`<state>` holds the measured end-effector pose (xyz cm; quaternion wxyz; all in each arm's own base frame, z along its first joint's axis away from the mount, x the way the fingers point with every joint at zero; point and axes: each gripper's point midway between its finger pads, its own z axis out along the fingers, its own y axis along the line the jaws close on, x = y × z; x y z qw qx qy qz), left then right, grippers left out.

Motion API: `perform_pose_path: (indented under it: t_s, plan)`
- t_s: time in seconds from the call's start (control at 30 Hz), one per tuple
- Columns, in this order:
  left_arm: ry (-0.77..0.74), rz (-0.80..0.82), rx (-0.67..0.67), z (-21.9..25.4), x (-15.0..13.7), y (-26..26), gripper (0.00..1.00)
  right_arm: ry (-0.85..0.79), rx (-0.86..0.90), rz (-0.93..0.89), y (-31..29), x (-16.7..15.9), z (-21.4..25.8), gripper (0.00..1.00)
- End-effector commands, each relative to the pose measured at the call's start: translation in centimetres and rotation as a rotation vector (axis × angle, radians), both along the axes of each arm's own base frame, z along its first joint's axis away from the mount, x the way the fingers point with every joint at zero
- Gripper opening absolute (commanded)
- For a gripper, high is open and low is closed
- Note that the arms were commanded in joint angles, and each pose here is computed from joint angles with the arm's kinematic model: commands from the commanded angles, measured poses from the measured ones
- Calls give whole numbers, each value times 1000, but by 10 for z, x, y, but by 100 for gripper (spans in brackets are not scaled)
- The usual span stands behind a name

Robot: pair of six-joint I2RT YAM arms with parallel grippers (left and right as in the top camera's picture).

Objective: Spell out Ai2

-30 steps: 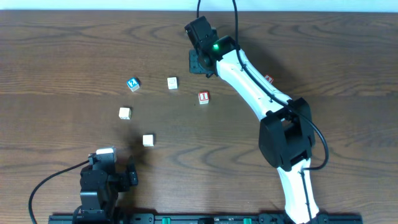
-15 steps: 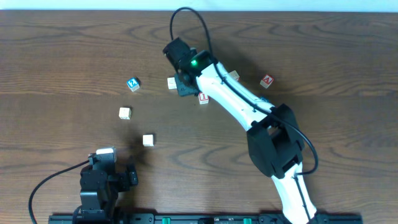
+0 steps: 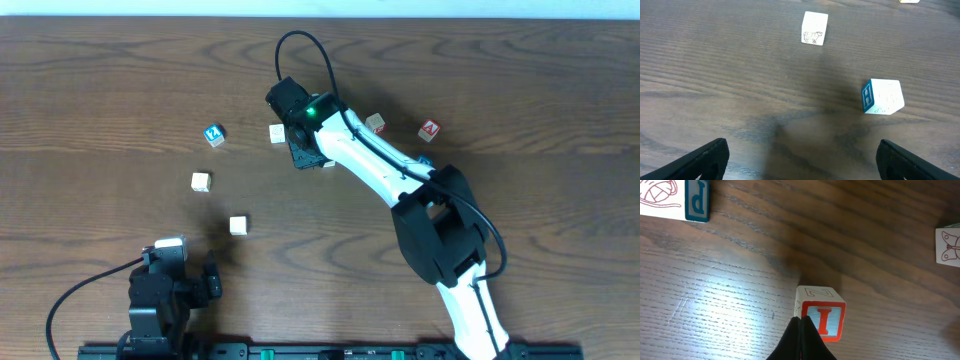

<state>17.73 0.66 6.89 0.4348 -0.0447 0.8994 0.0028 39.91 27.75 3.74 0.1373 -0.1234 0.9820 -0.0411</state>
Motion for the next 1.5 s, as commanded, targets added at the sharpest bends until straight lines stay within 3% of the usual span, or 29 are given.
perform_pose_path:
  t_s: [0.0,1.47]
  plan:
    - [49,0,8,-15,-6,1,95,-4,-20,12,0,0,-6,2]
    - [49,0,8,-15,-6,1,95,-25,-54,67,7,2,-17,1]
